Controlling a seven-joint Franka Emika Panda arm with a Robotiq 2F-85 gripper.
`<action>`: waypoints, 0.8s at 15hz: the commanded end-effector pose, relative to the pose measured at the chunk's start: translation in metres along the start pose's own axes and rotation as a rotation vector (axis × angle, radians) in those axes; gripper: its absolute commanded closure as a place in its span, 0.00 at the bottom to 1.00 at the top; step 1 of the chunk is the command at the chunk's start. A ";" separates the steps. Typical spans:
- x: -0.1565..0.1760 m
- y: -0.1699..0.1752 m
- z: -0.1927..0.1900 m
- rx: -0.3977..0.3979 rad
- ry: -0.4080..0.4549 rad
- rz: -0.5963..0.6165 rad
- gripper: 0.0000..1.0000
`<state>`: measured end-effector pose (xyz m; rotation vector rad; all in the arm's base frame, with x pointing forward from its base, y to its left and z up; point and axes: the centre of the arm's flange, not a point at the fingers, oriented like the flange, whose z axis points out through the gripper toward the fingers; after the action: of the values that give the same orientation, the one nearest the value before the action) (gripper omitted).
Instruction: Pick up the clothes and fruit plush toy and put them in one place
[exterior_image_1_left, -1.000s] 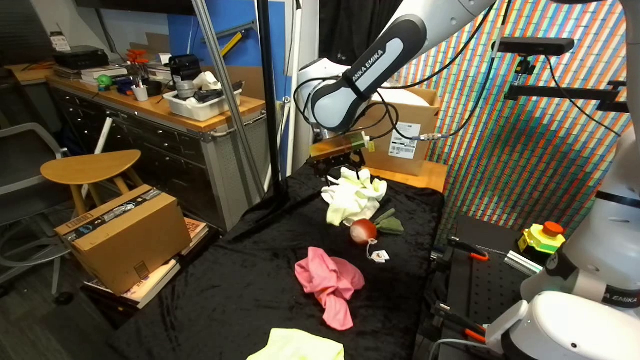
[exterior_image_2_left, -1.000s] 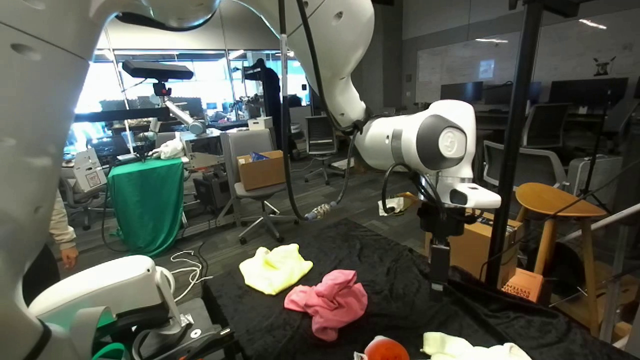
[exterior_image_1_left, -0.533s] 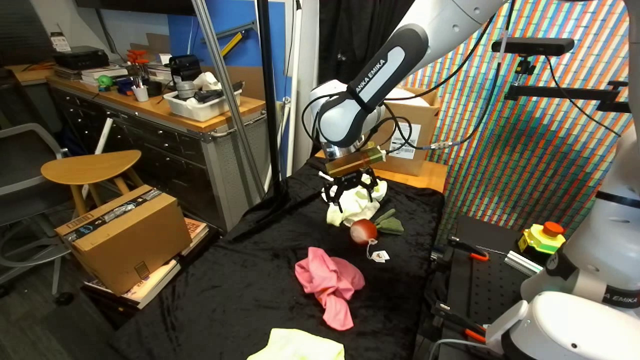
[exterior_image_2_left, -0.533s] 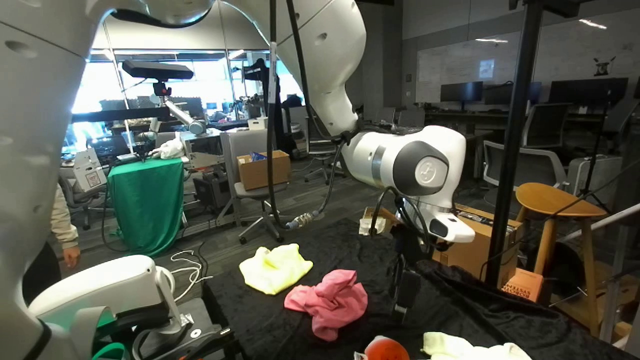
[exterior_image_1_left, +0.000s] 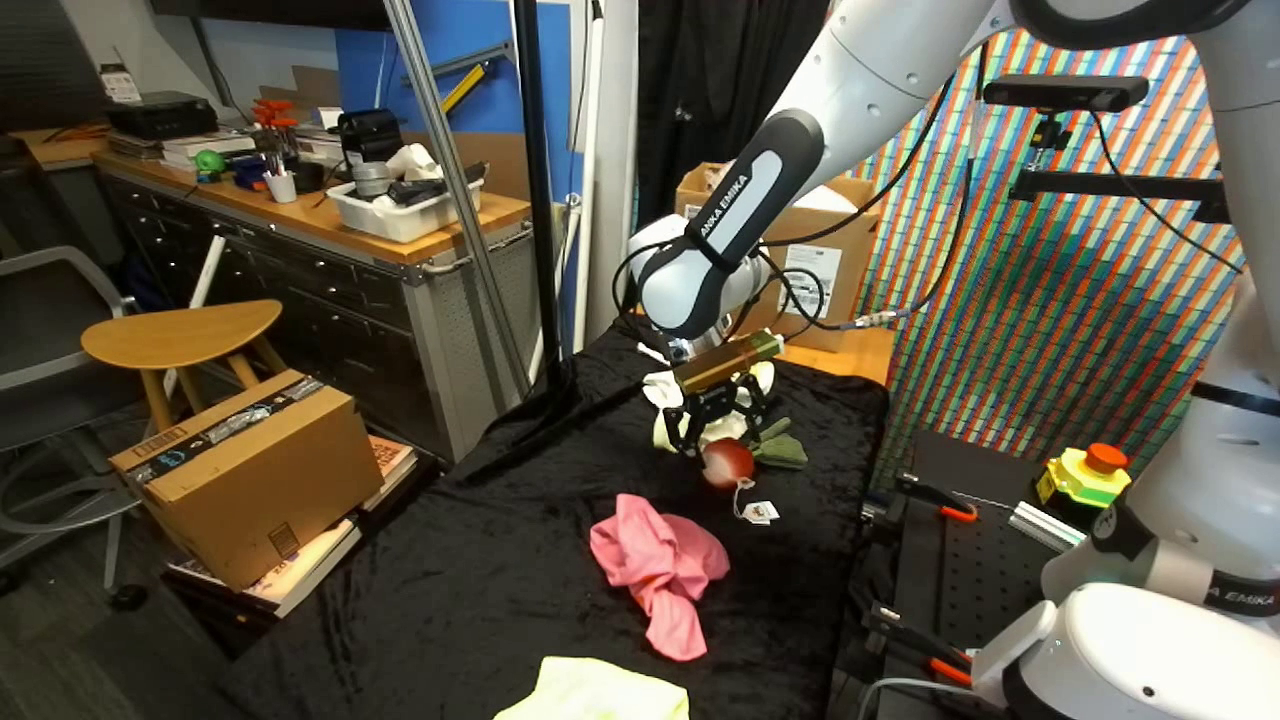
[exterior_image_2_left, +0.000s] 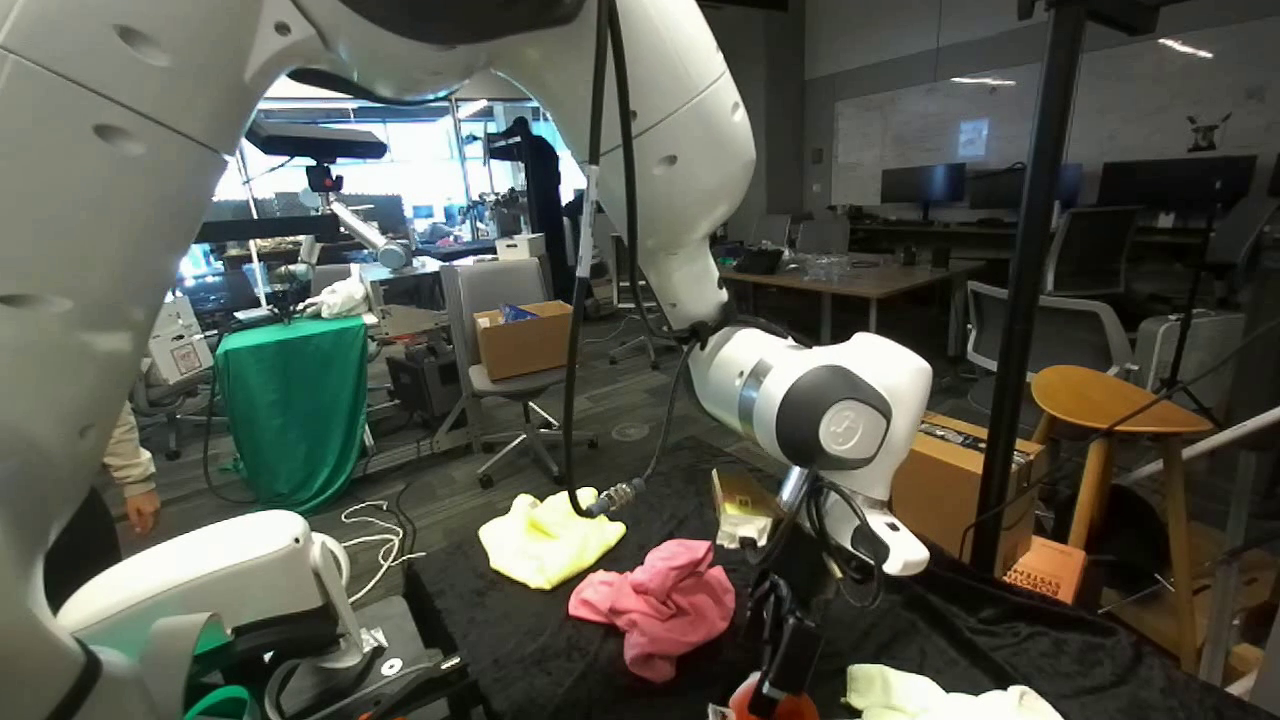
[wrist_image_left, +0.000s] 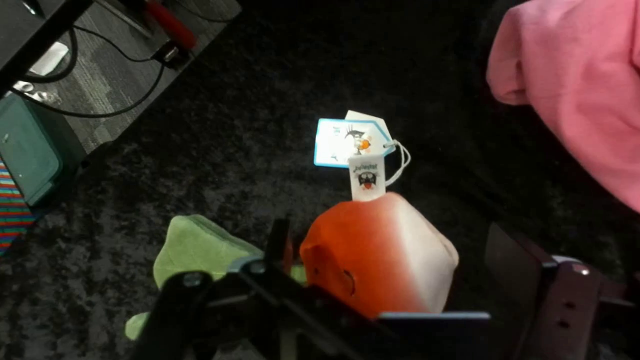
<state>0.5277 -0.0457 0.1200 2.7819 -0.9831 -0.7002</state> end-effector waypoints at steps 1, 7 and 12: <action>0.021 -0.003 0.018 0.021 -0.034 -0.051 0.00; 0.041 -0.004 0.040 0.004 -0.008 -0.017 0.00; 0.049 -0.001 0.049 0.012 0.005 0.003 0.00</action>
<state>0.5339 -0.0698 0.0632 2.7798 -0.9593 -0.7163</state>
